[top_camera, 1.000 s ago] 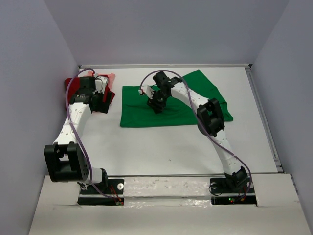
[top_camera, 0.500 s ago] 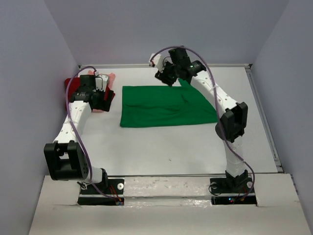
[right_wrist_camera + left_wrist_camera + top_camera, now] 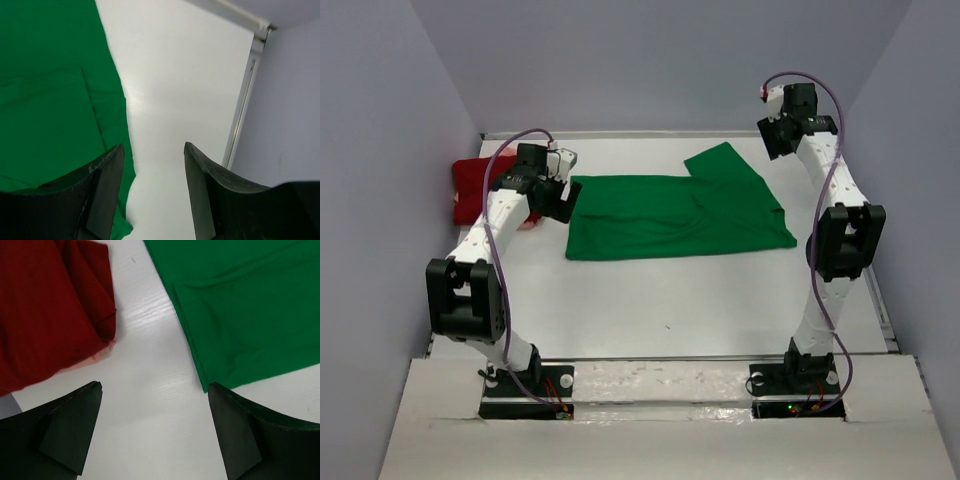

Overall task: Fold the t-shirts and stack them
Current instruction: Grap the side of the flattened tshirt furthest away from the robot with both arms, then fold the other side of the tshirt into a rectangle

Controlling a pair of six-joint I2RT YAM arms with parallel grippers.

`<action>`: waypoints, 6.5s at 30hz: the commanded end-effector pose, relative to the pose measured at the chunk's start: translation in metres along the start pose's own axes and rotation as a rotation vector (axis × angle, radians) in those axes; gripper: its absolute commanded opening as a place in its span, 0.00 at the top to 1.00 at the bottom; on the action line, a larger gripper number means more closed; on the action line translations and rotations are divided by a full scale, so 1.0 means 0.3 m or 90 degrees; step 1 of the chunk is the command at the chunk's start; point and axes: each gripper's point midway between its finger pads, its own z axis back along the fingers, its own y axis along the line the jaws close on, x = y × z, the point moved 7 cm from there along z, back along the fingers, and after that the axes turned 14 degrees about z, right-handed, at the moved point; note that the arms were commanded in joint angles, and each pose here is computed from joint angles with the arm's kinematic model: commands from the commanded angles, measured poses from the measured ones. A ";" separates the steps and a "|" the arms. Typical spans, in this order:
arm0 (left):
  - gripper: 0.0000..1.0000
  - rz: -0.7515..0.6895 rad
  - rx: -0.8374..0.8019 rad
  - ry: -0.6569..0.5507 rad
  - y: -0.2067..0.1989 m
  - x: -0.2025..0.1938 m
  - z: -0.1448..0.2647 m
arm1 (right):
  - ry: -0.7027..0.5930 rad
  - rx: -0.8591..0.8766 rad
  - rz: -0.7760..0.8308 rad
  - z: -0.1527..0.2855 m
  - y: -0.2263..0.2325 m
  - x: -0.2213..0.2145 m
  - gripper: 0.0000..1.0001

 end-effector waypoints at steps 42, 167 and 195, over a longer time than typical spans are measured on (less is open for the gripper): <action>0.10 0.157 -0.163 0.043 0.081 0.392 -0.645 | 0.110 0.185 -0.166 -0.116 0.090 -0.215 0.47; 1.00 0.082 -0.073 0.089 -0.040 0.362 -0.595 | 0.059 0.280 -0.204 -0.545 0.135 -0.266 1.00; 1.00 0.058 -0.103 -0.044 -0.080 0.537 -0.363 | -0.067 0.211 -0.156 -0.284 -0.033 -0.090 1.00</action>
